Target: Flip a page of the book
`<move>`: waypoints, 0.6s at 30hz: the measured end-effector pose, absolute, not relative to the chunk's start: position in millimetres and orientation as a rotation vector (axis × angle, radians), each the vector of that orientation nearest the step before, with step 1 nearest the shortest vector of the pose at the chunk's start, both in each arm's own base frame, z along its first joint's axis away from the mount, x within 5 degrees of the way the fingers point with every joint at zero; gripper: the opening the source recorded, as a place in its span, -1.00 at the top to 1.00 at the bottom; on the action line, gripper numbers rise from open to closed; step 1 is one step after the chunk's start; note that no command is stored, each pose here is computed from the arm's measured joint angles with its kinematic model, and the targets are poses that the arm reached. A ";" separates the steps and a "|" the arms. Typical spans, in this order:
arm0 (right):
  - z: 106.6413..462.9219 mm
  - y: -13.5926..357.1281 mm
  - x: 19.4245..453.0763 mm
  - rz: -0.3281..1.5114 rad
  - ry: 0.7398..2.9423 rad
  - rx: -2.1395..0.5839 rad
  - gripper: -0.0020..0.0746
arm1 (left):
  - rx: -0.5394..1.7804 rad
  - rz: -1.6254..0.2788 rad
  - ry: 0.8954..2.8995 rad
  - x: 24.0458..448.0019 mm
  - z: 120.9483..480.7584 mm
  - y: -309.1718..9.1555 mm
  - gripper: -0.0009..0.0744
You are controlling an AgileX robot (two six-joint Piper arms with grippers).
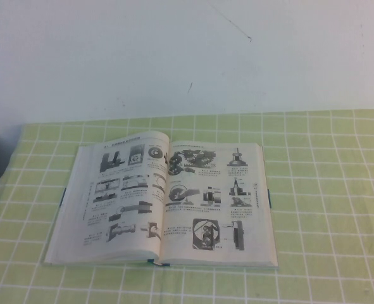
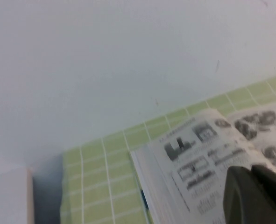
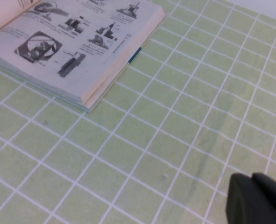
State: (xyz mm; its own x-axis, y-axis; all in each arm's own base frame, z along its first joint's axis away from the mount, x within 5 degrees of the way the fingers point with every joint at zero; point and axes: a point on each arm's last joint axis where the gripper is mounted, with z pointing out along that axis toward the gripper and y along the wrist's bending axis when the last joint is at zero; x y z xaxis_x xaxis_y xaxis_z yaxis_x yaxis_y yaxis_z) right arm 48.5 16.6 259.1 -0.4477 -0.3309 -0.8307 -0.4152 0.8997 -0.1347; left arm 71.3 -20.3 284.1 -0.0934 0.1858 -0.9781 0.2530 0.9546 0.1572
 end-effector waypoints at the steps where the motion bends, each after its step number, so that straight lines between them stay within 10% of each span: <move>1: 259.1 16.6 48.5 0.108 2.075 -0.536 0.95 | 0.347 -0.060 1.688 67.4 271.8 -20.6 0.99; 9: 259.0 16.6 48.4 0.107 2.077 -0.537 0.95 | 0.361 -0.070 1.757 51.6 181.4 -20.3 0.99; 18: 258.4 16.6 48.3 0.107 2.080 -0.537 0.95 | 0.325 -0.024 1.731 53.2 181.9 -16.1 0.99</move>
